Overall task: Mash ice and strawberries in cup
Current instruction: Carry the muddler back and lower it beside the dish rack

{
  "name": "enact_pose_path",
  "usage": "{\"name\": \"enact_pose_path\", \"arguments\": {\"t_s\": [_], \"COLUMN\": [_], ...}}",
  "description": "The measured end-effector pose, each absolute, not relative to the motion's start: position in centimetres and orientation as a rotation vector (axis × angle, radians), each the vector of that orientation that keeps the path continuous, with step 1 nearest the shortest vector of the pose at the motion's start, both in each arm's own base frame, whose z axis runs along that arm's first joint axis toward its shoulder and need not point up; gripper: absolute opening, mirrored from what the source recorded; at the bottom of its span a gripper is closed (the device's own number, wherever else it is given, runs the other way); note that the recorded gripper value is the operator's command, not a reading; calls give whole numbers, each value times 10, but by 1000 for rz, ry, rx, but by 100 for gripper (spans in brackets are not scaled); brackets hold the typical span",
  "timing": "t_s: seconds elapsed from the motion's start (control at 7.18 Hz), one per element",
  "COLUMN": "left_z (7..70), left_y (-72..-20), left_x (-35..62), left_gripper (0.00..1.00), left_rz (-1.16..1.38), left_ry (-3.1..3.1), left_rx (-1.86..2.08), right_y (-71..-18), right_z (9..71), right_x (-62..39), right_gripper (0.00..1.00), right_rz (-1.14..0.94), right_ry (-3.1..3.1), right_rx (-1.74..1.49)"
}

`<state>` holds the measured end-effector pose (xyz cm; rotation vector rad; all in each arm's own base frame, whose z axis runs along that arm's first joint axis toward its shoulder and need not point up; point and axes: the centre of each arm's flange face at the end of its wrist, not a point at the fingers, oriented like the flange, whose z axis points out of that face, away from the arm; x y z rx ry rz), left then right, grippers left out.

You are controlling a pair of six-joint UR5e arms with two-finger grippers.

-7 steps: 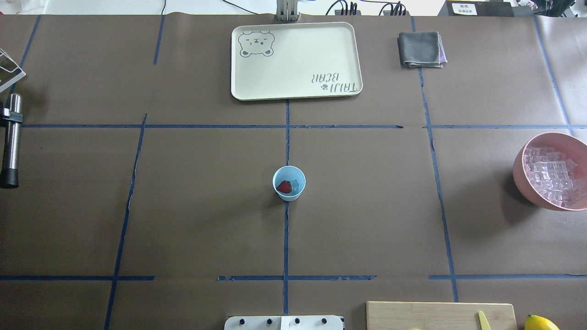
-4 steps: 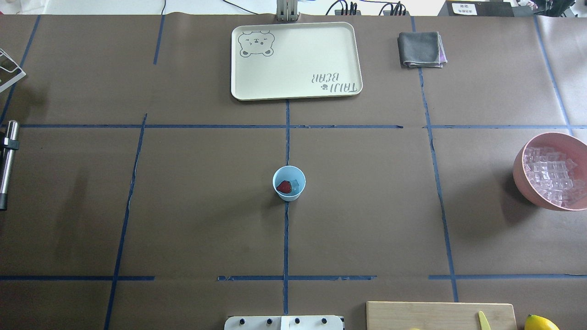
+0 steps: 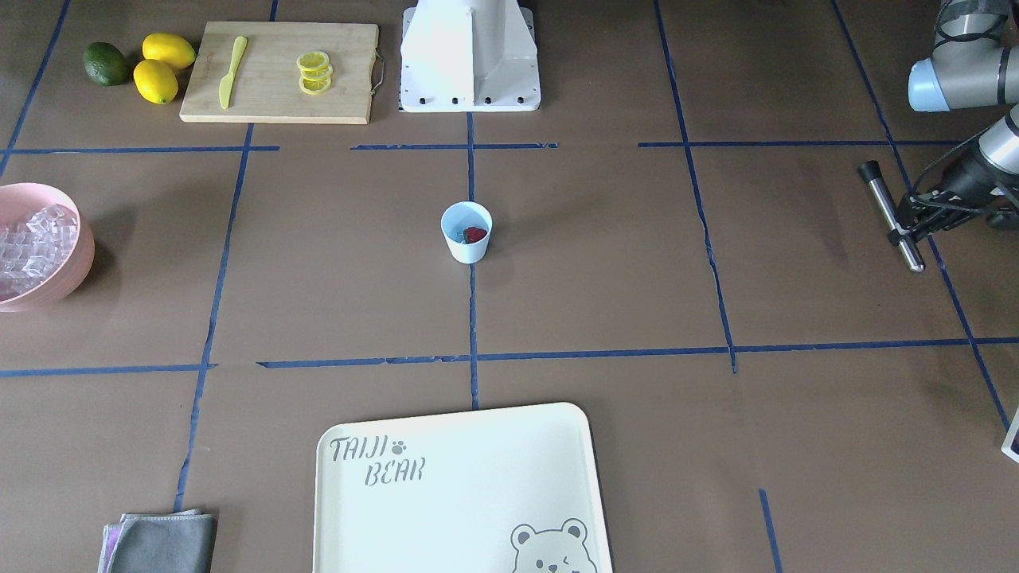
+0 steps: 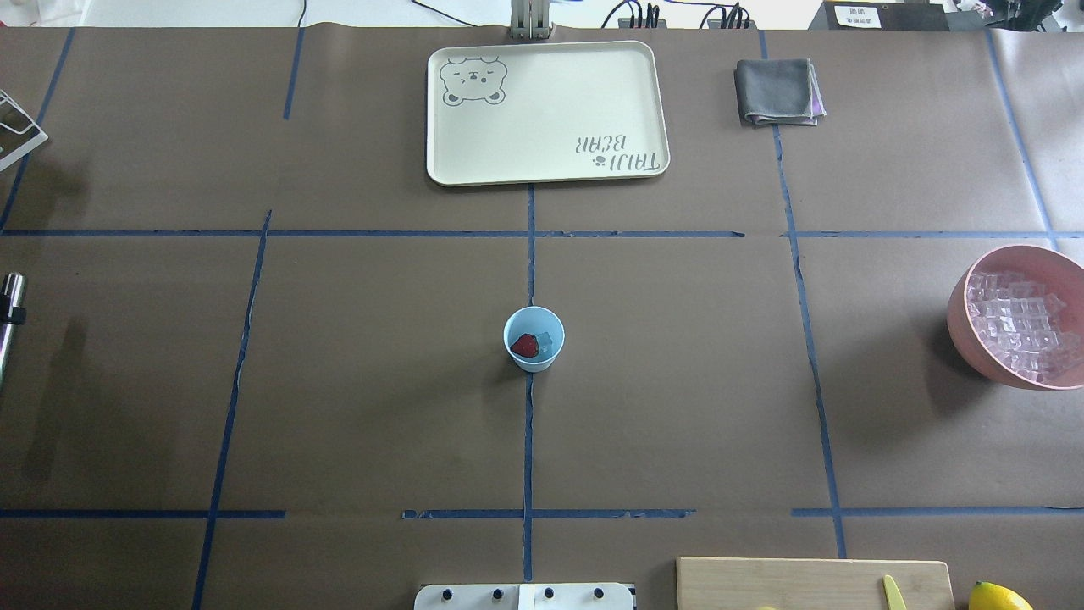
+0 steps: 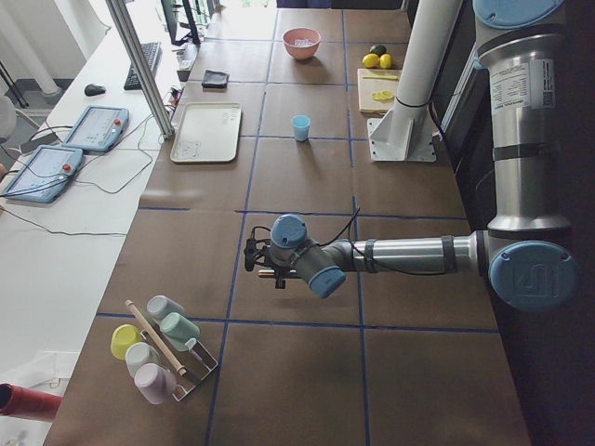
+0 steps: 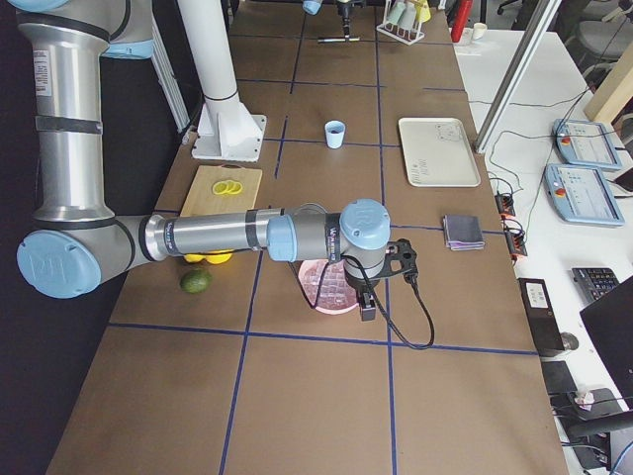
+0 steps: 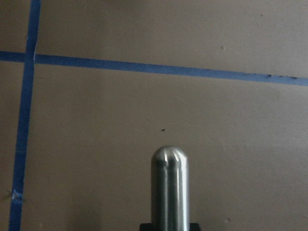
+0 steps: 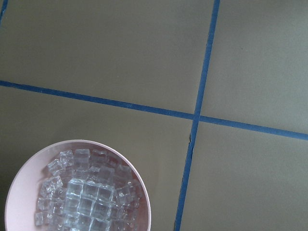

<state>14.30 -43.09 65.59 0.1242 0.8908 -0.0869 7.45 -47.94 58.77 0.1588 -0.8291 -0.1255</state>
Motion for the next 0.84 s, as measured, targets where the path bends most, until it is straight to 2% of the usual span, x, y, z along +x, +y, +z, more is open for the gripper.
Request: {"name": "enact_pose_path", "arguments": {"t_s": [0.56,0.7,0.84], "left_z": [681,684,686], "left_y": [-428,-428,-429], "left_x": [149,148,147], "left_gripper": [0,2,11], "left_rz": [40,46,47], "left_ry": [805,797,794], "left_rx": [145,145,145], "right_y": [-480,-481,-481], "right_z": [586,585,584], "right_x": [75,75,75], "right_gripper": [100,99,100], "right_rz": [-127,-127,-127], "right_ry": [-827,-827,-827], "right_rx": [162,164,165]}}
